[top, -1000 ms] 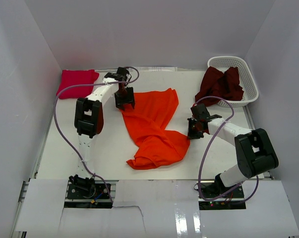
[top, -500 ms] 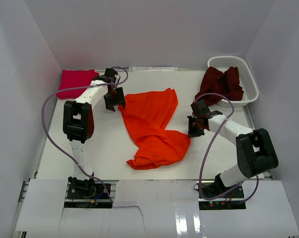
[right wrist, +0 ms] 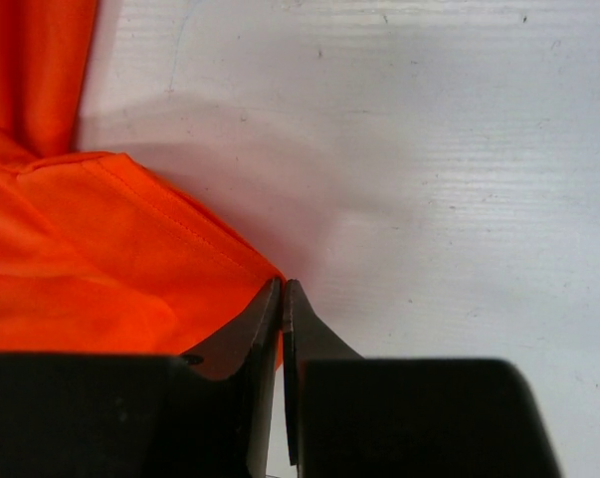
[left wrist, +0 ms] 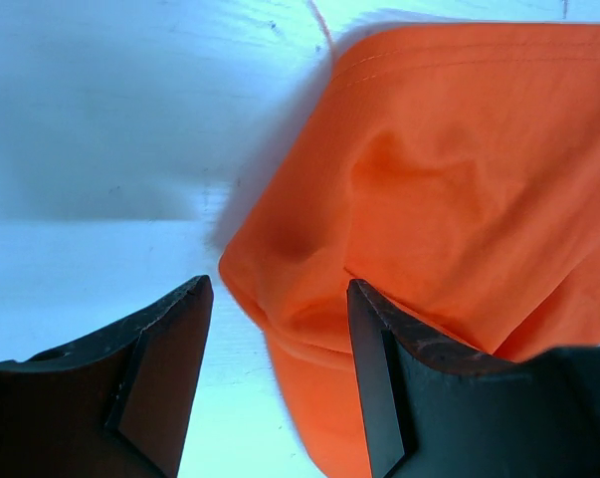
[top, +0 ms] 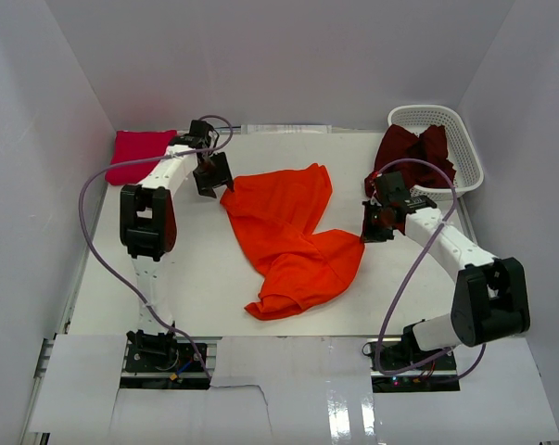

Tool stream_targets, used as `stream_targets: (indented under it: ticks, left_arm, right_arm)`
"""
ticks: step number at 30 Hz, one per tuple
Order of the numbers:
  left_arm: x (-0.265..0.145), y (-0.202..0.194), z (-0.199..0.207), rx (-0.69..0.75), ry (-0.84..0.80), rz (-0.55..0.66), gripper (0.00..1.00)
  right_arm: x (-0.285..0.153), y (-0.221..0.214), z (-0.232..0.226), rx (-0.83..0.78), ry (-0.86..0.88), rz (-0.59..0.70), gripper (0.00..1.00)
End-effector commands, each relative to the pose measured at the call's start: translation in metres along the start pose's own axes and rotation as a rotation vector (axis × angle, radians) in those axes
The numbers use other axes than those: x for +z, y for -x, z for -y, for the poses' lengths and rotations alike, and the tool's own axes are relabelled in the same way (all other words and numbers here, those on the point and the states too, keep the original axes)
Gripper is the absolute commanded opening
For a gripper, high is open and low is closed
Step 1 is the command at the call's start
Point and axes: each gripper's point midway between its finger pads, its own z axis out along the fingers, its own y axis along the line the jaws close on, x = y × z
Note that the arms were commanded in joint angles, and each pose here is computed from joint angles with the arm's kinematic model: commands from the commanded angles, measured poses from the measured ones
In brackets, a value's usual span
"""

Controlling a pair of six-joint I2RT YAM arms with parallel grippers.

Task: Fold and stack the t-shirts
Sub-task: Flatten out the tshirt

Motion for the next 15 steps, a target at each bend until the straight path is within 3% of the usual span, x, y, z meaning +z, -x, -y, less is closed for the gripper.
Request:
stream_targets:
  ticks: [1,9,15]
  left_arm:
    - [-0.005,0.012,0.019,-0.007,-0.077,0.023,0.68]
    - [0.008,-0.003,0.017,-0.020,-0.089,-0.030,0.66]
    - [0.018,-0.009,0.017,-0.016,-0.109,-0.054,0.38]
  right_arm:
    - [-0.017,-0.001,0.001,-0.013,0.022,0.024,0.08]
    - [-0.029,0.004,0.007,-0.004,0.020,0.049,0.08]
    - [-0.034,0.009,0.008,-0.003,0.027,0.066,0.08]
